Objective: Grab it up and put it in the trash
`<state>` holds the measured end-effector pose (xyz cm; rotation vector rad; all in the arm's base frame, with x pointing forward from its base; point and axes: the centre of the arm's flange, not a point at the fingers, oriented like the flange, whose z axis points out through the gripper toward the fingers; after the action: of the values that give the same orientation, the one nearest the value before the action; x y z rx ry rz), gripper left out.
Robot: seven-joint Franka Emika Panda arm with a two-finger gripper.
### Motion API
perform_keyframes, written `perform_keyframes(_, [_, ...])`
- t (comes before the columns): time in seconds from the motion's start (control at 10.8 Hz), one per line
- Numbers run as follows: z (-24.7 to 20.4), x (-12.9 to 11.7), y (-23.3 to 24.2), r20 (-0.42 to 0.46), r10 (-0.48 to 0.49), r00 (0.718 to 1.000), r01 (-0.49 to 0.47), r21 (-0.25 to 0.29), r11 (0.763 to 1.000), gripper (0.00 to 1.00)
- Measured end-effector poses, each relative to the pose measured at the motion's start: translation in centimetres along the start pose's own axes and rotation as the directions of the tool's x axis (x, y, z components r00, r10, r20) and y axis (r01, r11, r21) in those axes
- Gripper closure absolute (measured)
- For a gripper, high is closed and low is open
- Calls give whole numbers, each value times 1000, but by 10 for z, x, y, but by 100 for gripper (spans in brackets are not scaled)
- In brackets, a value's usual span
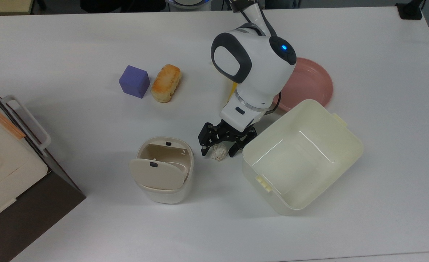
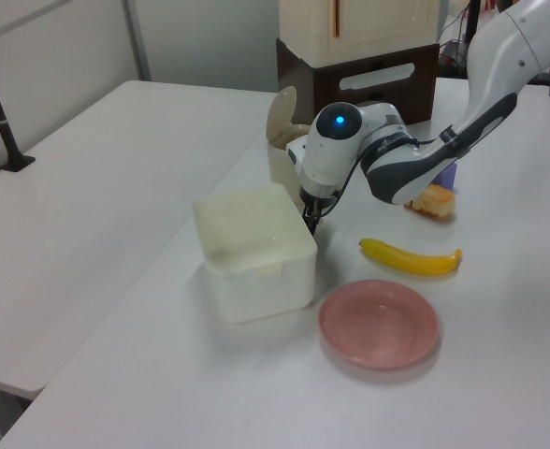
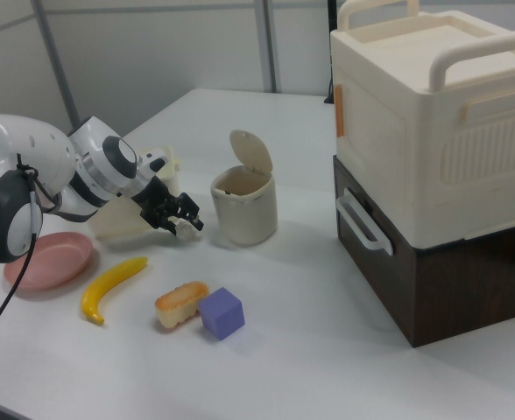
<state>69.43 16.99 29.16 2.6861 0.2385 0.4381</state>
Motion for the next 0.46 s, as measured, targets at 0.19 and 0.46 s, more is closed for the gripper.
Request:
perform_keyframes(0.19, [0, -3, -6, 4, -10, 1000, 10, 2, 1000, 52])
perform_keyframes(0.46, [-2, -5, -10, 4, -19, 1000, 19, 1, 1000, 67])
